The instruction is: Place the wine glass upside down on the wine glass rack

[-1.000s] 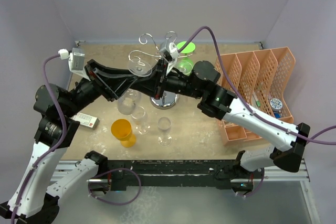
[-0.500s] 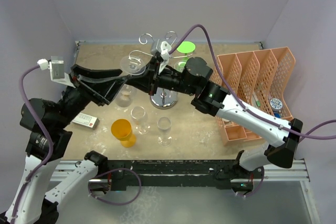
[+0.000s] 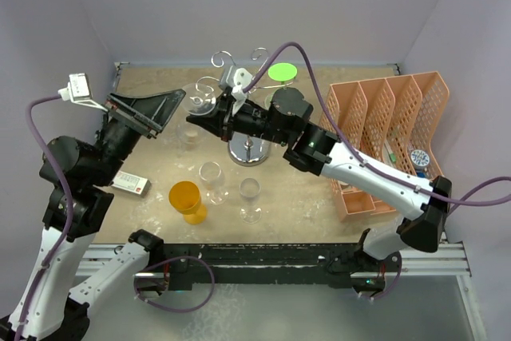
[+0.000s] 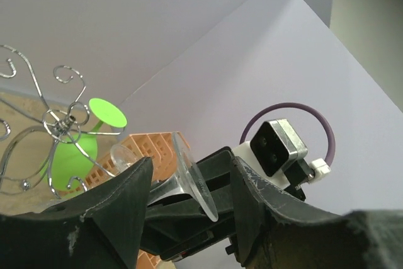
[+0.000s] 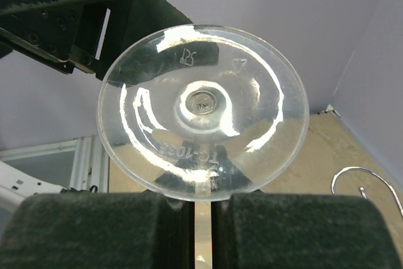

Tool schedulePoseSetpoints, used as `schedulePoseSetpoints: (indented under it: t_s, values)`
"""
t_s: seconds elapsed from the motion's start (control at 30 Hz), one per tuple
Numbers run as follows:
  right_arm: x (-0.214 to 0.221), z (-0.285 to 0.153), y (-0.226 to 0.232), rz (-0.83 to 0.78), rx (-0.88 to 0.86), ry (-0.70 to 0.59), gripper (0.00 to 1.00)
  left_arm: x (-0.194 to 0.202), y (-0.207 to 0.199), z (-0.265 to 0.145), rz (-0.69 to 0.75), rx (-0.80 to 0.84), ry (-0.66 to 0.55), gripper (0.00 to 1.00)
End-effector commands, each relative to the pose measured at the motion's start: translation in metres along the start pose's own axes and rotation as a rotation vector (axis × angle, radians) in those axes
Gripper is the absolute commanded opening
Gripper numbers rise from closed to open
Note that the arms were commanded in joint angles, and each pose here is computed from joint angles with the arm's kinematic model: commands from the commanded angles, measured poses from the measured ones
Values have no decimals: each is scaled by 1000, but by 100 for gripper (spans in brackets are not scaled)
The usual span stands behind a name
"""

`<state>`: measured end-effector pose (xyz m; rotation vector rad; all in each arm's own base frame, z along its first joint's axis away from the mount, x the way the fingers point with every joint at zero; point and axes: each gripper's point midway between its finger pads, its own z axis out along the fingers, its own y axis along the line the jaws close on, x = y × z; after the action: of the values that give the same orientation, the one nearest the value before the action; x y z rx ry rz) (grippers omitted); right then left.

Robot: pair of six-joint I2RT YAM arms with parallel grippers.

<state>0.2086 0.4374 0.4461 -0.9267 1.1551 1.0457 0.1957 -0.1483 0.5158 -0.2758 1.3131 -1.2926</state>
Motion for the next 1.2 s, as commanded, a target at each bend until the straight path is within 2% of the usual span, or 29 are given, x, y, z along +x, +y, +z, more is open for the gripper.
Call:
schedulePoseSetpoints:
  t_s: [0.0, 0.07, 0.33, 0.53, 0.73, 0.87, 1.0, 1.13, 1.17]
  values:
    - [-35, 3, -12, -92, 52, -106, 0, -8, -1, 4, -77, -54, -20, 50]
    - [-29, 5, -17, -105, 74, -93, 0, -5, 9, 5, -83, -102, -4, 48]
    - [-19, 13, -24, -136, 91, -72, 0, 7, 41, 0, -104, -244, 19, 32]
    - [-6, 15, -24, -186, 82, -41, 0, 9, 41, 4, -132, -228, 20, 16]
    - [0, 17, -25, -205, 78, -40, 0, 16, 47, 10, -160, -235, 39, 14]
    - [-1, 15, -22, -198, 67, -50, 0, 17, 52, 11, -170, -248, 30, 0]
    - [-7, 9, -16, -180, 52, -68, 1, 7, 51, 9, -174, -252, -18, 0]
    - [-25, -4, -11, -149, 55, -138, 24, -11, 48, 7, -195, -257, -109, 0]
    - [-31, -9, -9, -142, 57, -157, 34, -16, 47, 7, -196, -262, -133, 0]
